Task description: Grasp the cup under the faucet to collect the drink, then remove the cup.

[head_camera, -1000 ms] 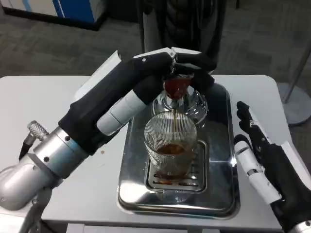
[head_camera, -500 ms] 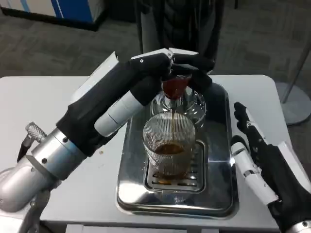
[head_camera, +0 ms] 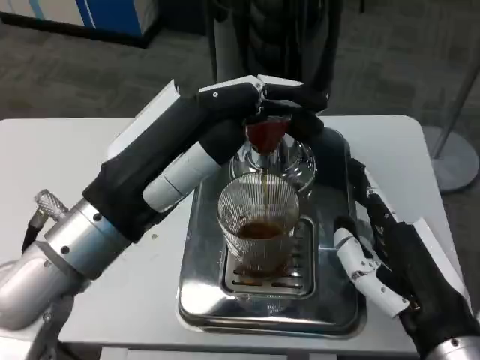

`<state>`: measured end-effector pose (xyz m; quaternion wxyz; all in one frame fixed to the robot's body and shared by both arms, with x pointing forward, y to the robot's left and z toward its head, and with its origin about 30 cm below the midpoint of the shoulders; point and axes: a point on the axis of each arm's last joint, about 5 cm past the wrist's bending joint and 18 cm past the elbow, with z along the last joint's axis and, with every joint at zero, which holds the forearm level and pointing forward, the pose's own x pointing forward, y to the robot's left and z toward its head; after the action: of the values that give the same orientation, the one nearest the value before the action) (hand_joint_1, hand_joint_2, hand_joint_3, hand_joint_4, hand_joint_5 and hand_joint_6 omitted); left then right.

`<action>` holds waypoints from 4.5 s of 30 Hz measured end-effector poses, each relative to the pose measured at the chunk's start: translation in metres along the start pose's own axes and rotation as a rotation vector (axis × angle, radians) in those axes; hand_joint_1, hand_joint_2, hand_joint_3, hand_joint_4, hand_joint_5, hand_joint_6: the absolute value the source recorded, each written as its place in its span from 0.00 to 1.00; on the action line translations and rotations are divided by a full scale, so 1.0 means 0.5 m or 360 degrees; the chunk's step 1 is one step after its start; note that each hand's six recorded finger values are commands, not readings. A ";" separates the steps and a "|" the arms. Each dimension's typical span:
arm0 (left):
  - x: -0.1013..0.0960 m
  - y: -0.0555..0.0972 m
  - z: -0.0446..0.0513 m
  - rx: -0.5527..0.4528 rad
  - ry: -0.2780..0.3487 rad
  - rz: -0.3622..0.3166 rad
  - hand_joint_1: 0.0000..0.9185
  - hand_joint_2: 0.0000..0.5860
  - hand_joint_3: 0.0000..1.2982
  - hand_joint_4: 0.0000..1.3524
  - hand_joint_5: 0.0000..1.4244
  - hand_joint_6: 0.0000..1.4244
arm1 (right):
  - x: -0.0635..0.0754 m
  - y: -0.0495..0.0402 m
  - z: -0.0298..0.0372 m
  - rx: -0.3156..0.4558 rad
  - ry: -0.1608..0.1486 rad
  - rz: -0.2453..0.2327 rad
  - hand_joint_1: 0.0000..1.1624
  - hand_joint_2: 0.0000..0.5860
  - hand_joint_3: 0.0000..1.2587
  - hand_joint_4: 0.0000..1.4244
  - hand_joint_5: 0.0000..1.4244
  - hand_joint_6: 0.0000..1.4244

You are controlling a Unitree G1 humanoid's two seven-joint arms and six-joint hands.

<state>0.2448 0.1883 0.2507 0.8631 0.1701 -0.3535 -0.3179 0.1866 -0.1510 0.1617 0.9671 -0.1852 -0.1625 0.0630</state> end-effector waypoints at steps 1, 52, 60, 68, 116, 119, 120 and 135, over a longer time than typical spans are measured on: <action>-0.001 0.000 0.000 0.0001 0.0001 0.0002 0.00 0.11 0.33 0.33 0.31 0.13 | 0.000 0.000 0.000 0.0000 0.0001 -0.0001 0.49 1.00 0.00 0.00 0.00 0.10; -0.023 -0.003 0.009 0.0080 0.0058 0.0111 0.00 0.06 0.27 0.22 0.21 0.09 | 0.001 0.019 0.001 0.0038 -0.0001 0.0039 1.00 1.00 0.00 0.00 0.01 0.09; -0.039 -0.009 0.001 0.0129 0.0149 0.0203 0.00 0.05 0.07 0.03 0.11 0.04 | 0.000 0.019 0.000 0.0039 0.0004 0.0037 0.62 1.00 0.00 0.00 0.01 0.09; -0.055 -0.016 0.004 0.0181 0.0189 0.0301 0.00 0.04 0.00 0.00 0.04 0.01 | -0.002 0.018 0.000 0.0039 0.0010 0.0032 0.48 1.00 0.00 0.00 0.01 0.09; -0.211 0.004 0.025 0.0553 0.0696 0.0284 0.00 0.07 0.01 0.00 0.06 0.01 | 0.003 0.021 -0.004 0.0053 0.0013 0.0015 0.59 0.96 0.00 0.00 0.03 0.09; -0.223 -0.004 0.029 0.0613 0.0732 0.0259 0.00 0.07 0.01 0.00 0.06 0.01 | 0.002 0.021 -0.004 0.0058 0.0014 0.0014 0.59 0.92 0.00 0.00 0.03 0.09; -0.226 -0.007 0.031 0.0627 0.0741 0.0248 0.00 0.07 0.01 0.00 0.06 0.01 | 0.001 0.021 -0.004 0.0059 0.0014 0.0014 0.60 0.90 0.00 0.01 0.03 0.09; -0.249 -0.021 0.046 0.0906 0.0820 0.0096 0.00 0.07 0.02 0.00 0.00 0.00 | -0.003 0.020 -0.004 0.0062 0.0019 0.0011 0.67 0.65 0.00 0.02 0.04 0.09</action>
<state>0.1556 0.2623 0.1986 0.8508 0.4668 -0.2042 -0.1283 0.1850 -0.1427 0.1558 0.9713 -0.1673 -0.1547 0.0683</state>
